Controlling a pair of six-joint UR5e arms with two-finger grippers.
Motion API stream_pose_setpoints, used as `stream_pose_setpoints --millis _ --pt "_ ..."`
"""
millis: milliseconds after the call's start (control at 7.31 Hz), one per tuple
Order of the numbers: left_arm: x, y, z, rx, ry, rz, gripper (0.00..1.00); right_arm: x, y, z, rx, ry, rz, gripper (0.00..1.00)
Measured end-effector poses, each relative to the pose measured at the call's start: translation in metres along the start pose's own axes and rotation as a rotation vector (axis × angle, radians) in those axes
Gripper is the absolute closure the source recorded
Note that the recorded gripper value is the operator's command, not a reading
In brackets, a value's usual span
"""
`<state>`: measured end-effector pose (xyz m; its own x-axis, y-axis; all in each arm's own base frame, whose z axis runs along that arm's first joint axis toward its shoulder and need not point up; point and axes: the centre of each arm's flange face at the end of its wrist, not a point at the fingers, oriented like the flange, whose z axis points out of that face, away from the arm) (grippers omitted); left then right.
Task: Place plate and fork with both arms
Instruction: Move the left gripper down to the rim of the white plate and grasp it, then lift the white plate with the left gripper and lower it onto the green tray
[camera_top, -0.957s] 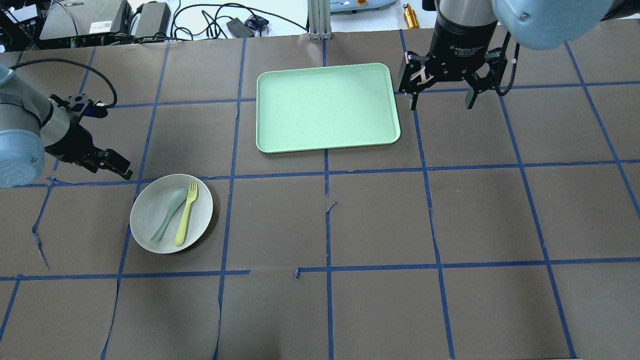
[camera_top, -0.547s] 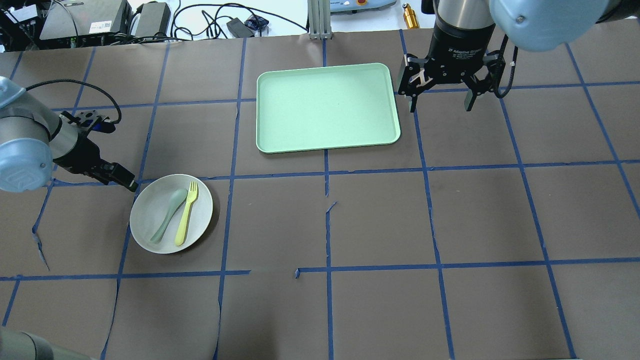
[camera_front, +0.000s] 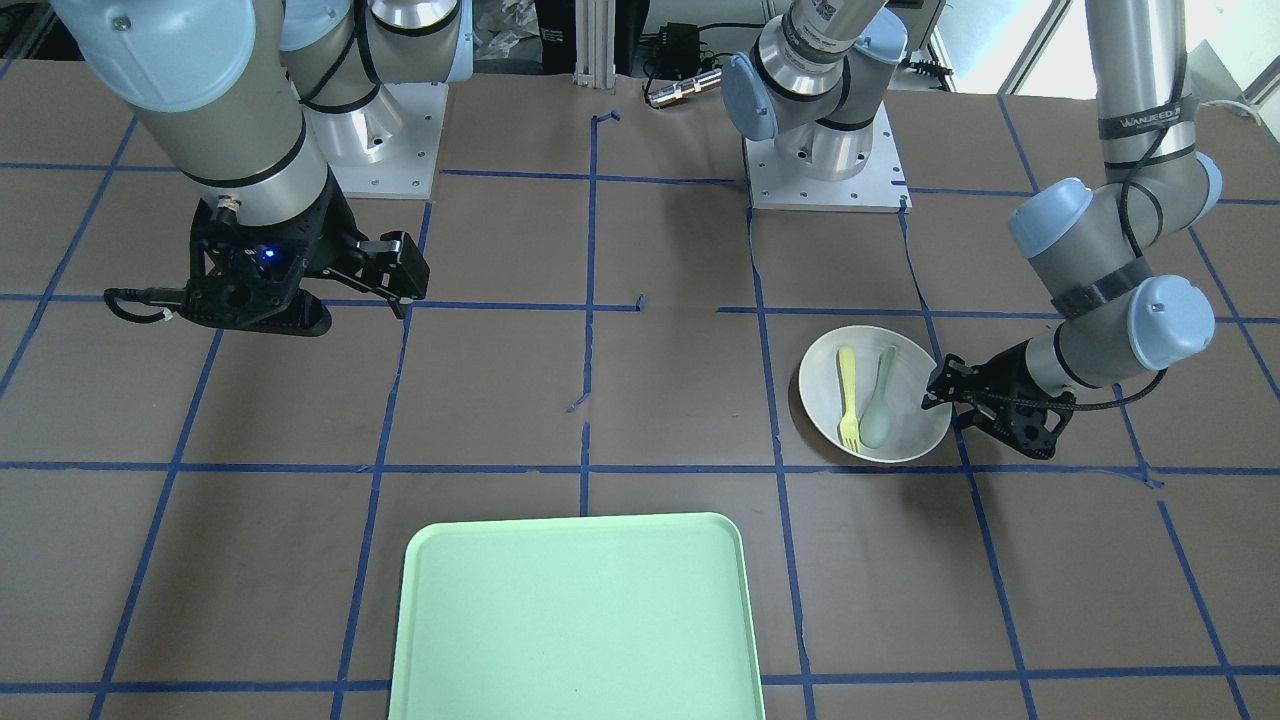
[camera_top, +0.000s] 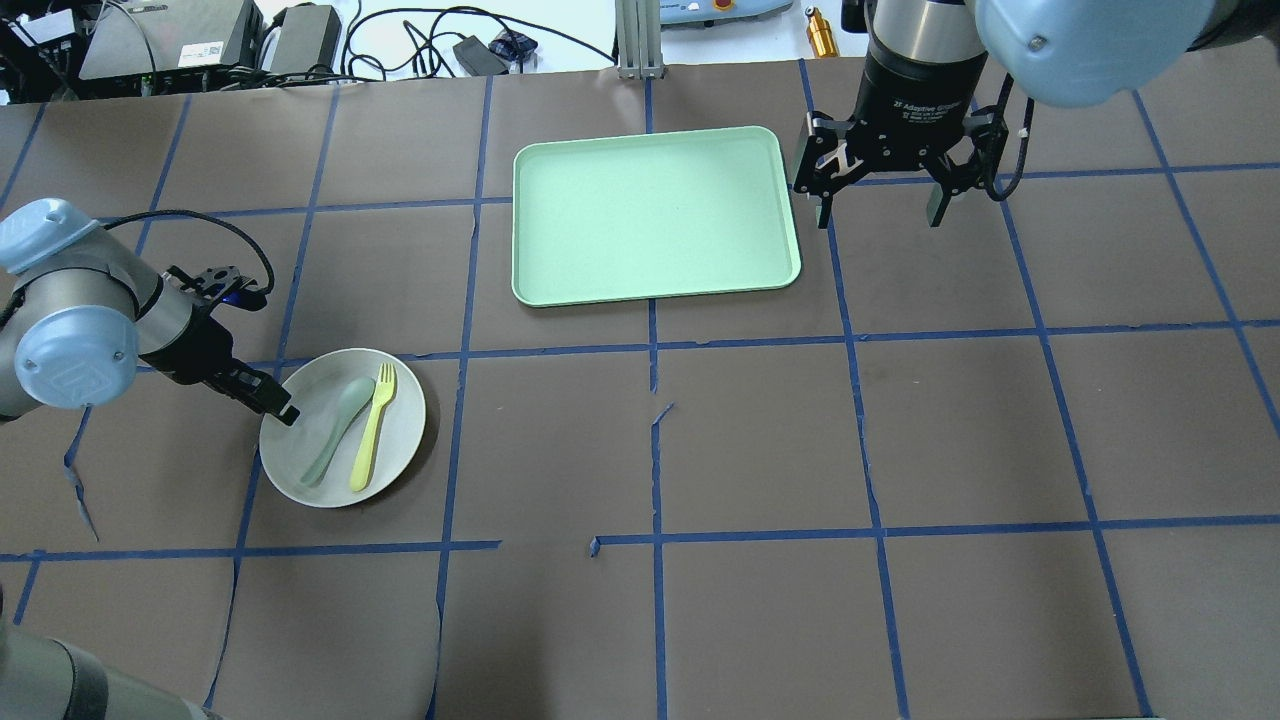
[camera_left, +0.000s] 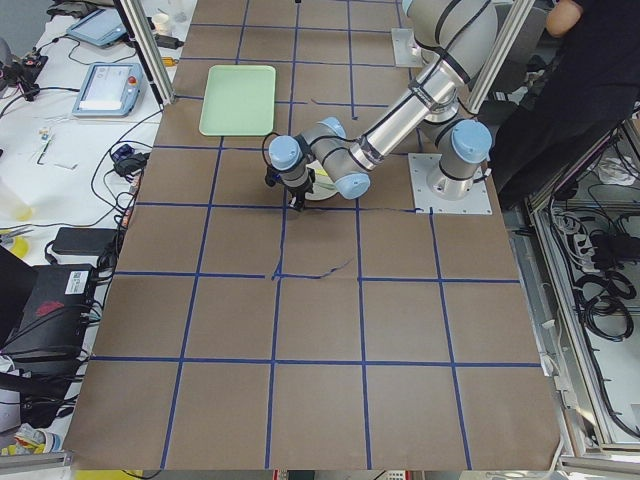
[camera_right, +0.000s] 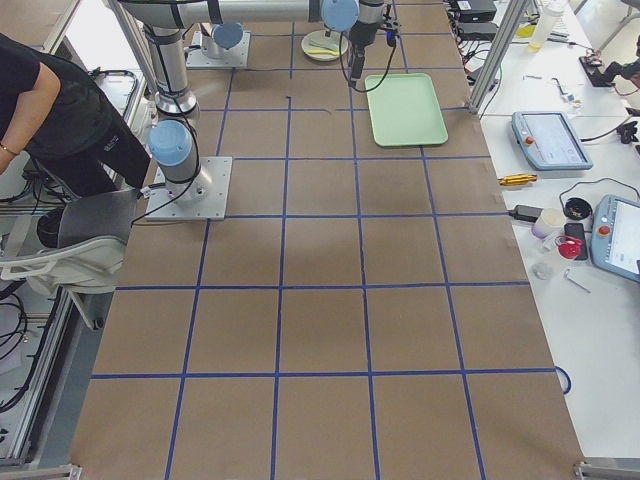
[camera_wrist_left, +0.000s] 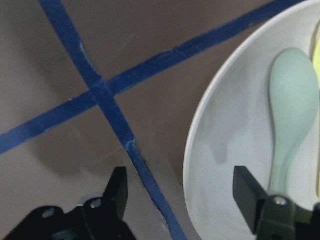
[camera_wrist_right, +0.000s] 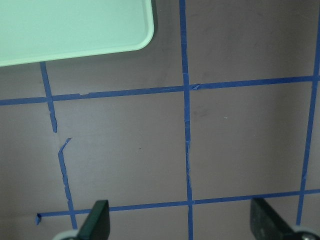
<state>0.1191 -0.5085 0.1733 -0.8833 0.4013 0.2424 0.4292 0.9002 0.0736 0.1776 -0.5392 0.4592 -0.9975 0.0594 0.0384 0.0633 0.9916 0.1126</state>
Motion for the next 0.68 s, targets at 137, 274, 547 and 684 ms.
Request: stream_pose_setpoints --millis 137,274,547,684 --pt "-0.001 0.001 0.000 -0.014 -0.009 0.009 1.00 0.000 0.000 0.000 0.001 0.001 -0.002 0.00" --pt "-0.002 0.002 0.000 -0.027 -0.019 0.014 1.00 0.000 0.000 0.000 0.001 0.002 -0.004 0.00" --pt "-0.001 0.002 -0.005 -0.030 -0.021 0.015 1.00 0.001 0.000 0.000 0.002 0.004 -0.009 0.00" --pt "-0.001 0.000 -0.011 -0.025 -0.007 0.006 1.00 0.001 0.000 0.000 0.002 0.007 -0.012 0.00"
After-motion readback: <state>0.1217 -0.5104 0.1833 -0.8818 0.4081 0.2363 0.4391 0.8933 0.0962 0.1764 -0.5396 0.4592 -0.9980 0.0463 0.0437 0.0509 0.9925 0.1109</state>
